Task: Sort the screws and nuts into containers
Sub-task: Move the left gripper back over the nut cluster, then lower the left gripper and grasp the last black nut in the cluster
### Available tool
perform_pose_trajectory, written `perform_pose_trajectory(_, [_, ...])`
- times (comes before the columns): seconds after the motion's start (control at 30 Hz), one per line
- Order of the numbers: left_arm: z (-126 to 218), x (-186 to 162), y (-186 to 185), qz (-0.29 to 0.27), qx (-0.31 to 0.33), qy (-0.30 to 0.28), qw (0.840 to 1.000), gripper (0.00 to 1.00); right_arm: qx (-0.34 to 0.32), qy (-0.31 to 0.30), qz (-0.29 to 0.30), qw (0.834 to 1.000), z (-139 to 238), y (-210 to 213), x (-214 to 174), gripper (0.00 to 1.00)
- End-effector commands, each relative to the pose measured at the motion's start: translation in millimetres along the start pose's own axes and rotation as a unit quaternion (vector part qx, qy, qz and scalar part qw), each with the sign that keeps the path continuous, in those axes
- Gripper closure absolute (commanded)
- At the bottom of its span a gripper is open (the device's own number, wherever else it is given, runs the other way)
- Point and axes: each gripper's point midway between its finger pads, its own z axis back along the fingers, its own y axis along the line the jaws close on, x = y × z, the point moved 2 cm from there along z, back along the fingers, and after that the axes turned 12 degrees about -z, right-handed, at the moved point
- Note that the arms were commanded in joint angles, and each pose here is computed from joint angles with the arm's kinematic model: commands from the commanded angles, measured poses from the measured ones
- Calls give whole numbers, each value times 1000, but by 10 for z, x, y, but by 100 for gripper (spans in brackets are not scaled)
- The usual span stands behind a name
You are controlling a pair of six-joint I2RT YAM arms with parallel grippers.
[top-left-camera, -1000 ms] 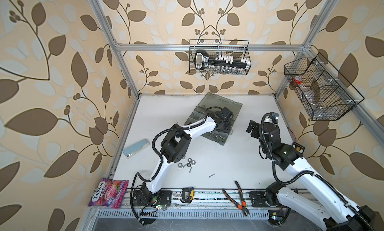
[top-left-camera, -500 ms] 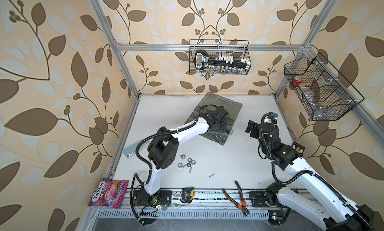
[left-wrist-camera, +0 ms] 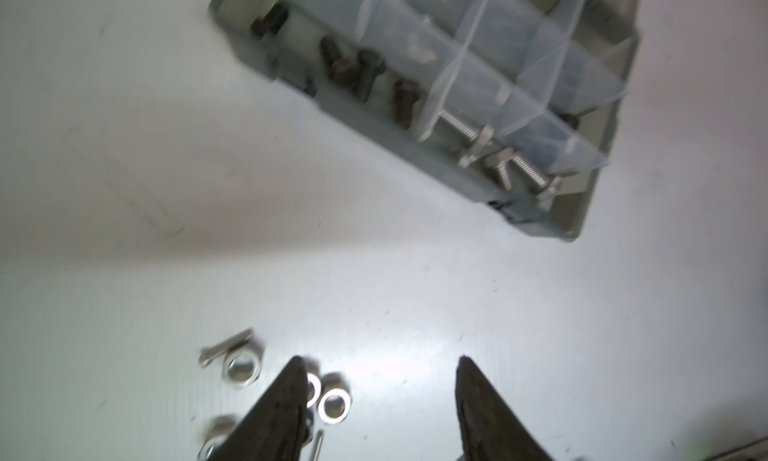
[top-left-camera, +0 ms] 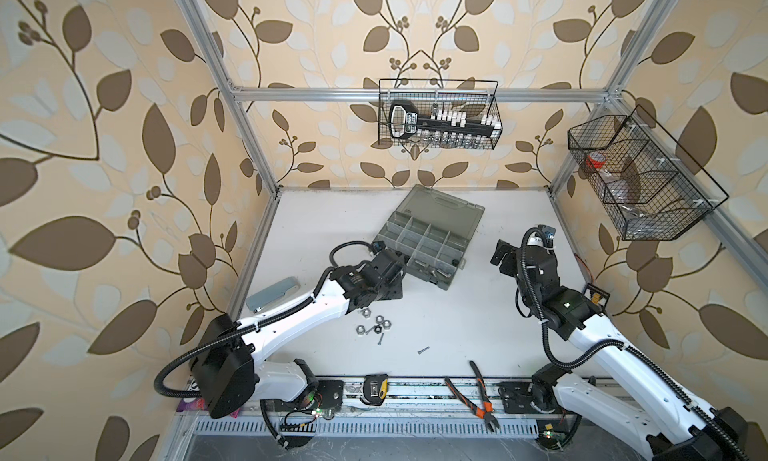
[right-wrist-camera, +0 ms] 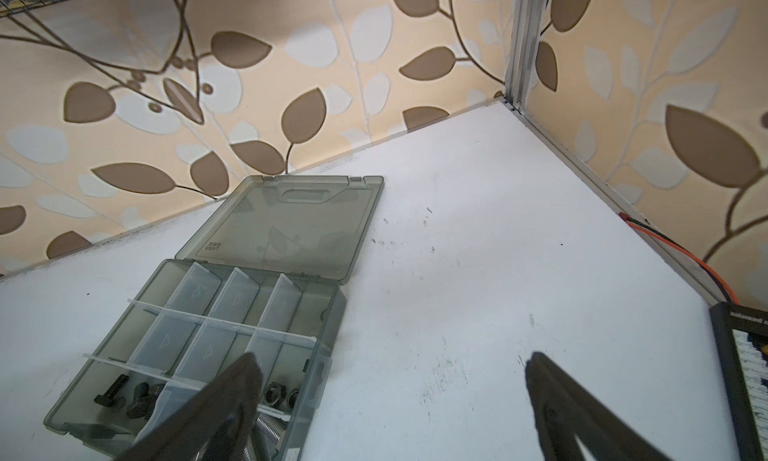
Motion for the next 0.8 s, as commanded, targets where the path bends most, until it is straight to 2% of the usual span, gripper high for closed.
perform_pose_trajectory(0.0, [72,-305,269,72,34,22,997,36,-10,-4,-2,1000,-27,-50,-33,0])
perform_pose_trajectory(0.13, [47,-565,410,91,58,64,992,35,-10,0,-3,1000,-46,-51,-67,0])
perform_pose_trajectory(0.23, [-3,-698,424,92,57,84,991,40,-11,1,-2,1000,-50,-58,-77,0])
perform_pose_trajectory(0.57, [-198,-856,199,53,45,128,989,56,-16,1,2,1000,-68,-59,-85,0])
perform_pose_trajectory(0.77, [-285,-898,164,41,51,139,988,59,-17,0,3,1000,-65,-66,-76,1])
